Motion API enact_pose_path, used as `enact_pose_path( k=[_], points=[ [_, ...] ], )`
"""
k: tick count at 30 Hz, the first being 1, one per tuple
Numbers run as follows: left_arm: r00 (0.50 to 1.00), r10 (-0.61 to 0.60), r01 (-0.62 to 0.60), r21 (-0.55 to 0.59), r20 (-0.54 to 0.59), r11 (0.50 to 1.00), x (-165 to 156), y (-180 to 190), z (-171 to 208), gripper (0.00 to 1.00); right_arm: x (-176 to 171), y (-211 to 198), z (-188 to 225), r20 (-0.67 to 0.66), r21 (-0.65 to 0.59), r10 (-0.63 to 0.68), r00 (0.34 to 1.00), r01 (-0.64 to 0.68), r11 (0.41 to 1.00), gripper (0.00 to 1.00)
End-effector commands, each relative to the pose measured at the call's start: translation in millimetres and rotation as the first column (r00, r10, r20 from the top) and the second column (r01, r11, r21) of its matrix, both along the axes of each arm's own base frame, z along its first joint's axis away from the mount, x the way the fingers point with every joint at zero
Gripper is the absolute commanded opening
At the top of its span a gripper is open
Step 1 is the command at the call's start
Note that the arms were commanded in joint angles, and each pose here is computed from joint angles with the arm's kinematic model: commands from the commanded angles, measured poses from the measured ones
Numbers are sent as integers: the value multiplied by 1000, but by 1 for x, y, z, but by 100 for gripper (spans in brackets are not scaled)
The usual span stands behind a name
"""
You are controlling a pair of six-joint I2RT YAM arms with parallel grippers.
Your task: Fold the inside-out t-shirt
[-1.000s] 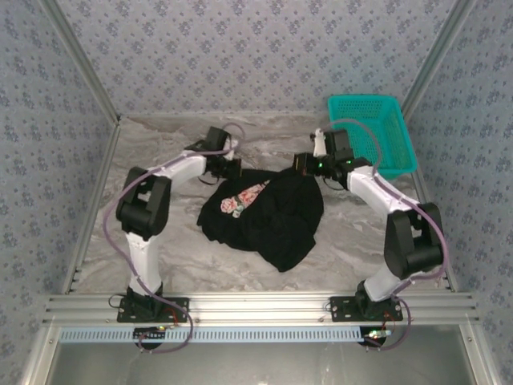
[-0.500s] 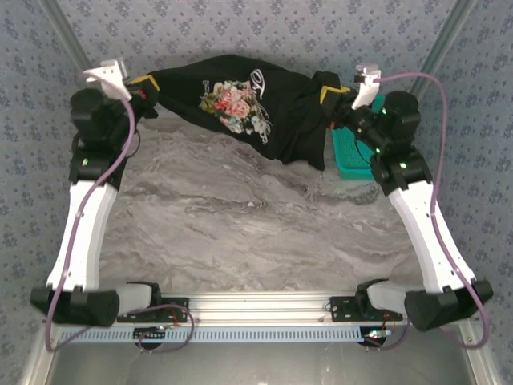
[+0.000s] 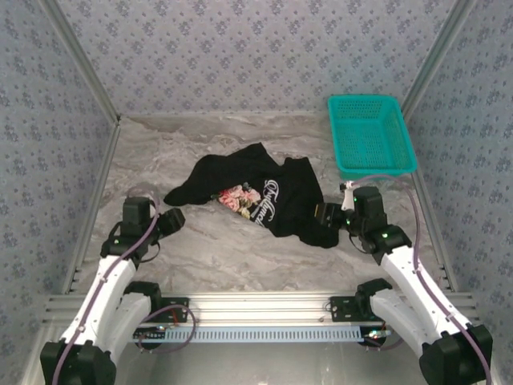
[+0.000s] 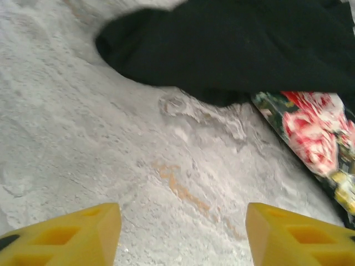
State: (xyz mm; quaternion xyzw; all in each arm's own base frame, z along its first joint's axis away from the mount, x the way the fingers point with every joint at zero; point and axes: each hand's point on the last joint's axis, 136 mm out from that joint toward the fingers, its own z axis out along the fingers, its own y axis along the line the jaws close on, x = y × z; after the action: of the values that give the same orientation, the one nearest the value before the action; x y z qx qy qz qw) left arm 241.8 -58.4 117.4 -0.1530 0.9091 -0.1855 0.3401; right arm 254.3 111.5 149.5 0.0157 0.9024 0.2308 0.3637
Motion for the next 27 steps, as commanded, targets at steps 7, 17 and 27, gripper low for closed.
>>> enact_pose_path(
  k=[7, 17, 27],
  points=[
    [875, -469, 451, 147, 124, 880, 92, -158, 51, 74, 63, 34, -24, -118, -147, 31, 993, -48, 988, 62],
    [834, -547, 549, 224, -79, 805, 182, -234, -10, 78, 86, 31, -62, -239, -141, -19, 971, -16, 990, 72],
    [792, -595, 610, 154, -138, 777, 223, -254, -47, 38, 126, 63, -80, -215, -7, 86, 973, -90, 996, 23]
  ],
)
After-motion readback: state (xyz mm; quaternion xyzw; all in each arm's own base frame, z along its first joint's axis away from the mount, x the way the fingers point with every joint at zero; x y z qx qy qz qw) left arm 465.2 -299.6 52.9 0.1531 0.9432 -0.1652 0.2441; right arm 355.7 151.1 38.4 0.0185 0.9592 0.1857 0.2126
